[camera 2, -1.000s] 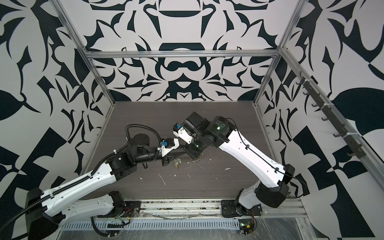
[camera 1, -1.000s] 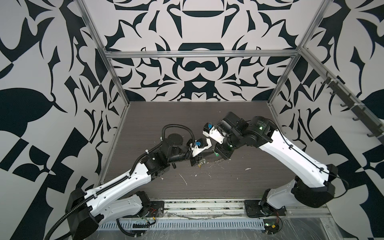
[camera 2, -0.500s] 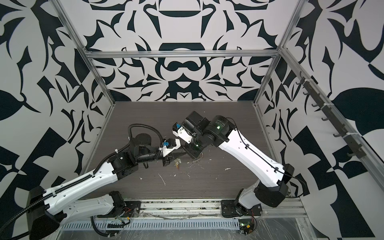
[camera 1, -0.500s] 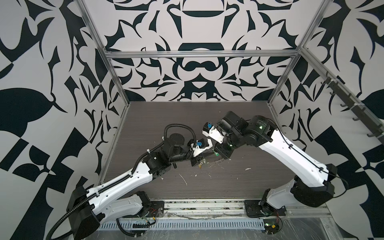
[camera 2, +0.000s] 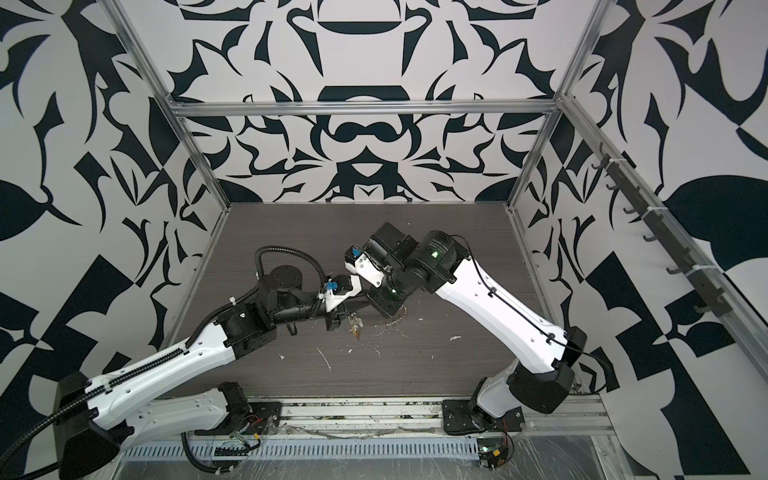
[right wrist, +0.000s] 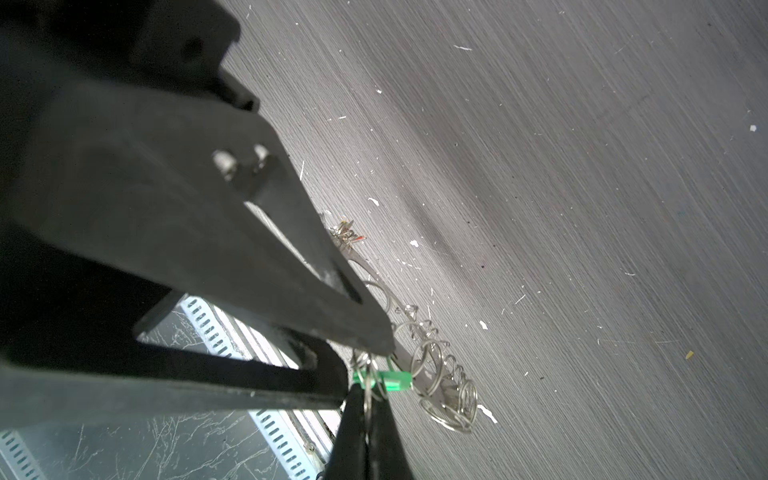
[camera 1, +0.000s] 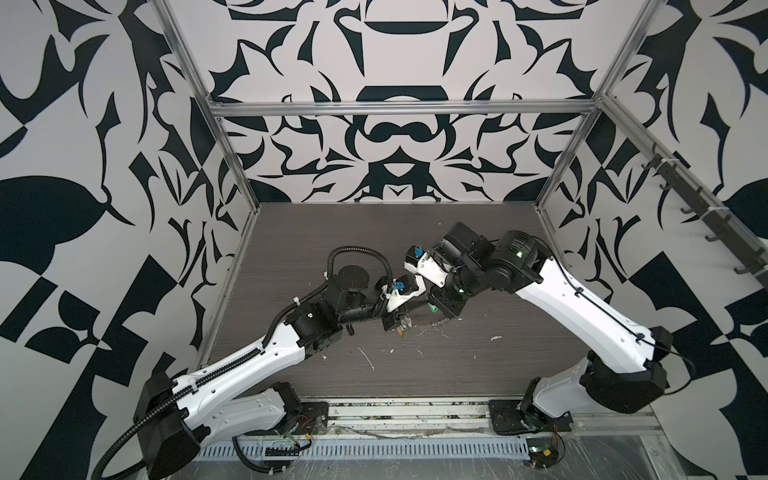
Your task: Remove the keys from the keyring
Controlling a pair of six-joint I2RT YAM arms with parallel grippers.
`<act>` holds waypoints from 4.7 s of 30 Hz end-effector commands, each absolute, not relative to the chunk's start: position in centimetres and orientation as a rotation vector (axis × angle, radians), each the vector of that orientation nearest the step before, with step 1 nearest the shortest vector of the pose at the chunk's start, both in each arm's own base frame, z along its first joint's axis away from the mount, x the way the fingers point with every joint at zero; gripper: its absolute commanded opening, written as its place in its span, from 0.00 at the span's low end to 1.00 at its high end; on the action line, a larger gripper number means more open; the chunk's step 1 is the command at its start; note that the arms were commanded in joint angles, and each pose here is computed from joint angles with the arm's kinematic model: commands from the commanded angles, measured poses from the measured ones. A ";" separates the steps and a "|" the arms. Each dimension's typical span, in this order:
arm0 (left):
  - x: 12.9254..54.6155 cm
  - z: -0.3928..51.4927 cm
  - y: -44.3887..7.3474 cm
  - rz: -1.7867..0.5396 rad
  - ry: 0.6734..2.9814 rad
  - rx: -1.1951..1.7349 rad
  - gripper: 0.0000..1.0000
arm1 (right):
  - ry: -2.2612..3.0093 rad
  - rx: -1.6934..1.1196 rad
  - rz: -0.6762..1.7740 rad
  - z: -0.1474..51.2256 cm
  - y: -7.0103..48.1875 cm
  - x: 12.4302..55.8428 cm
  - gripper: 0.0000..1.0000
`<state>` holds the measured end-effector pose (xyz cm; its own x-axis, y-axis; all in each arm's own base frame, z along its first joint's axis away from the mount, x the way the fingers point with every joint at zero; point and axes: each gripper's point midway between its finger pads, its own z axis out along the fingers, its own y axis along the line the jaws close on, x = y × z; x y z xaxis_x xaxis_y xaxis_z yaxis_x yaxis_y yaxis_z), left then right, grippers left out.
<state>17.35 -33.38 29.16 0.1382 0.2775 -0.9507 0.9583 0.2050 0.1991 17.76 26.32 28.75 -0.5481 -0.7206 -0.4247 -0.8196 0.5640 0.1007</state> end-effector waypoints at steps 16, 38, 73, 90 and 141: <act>17.5 30.8 -33.5 -0.777 1.328 1.284 0.02 | 2.412 -1.244 0.427 30.2 26.0 17.8 0.00; 19.2 32.2 -32.6 -0.661 1.273 1.172 0.00 | 2.415 -1.190 0.422 29.5 25.9 18.2 0.00; 19.0 31.5 -32.0 -0.652 1.275 1.160 0.00 | 2.400 -1.129 0.412 30.2 25.2 19.4 0.00; 19.0 31.7 -31.5 -0.622 1.266 1.161 0.00 | 2.458 -0.904 0.386 28.8 21.3 23.0 0.00; 18.0 31.5 -28.6 -0.602 1.280 1.114 0.00 | 2.745 -0.043 0.752 4.7 22.1 39.3 0.00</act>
<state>18.09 -28.76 30.01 0.2197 0.2663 -0.9385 0.8708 0.3803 0.3117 37.88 21.48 2.61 -0.9714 0.0332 -0.2350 -0.0829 0.8802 0.4672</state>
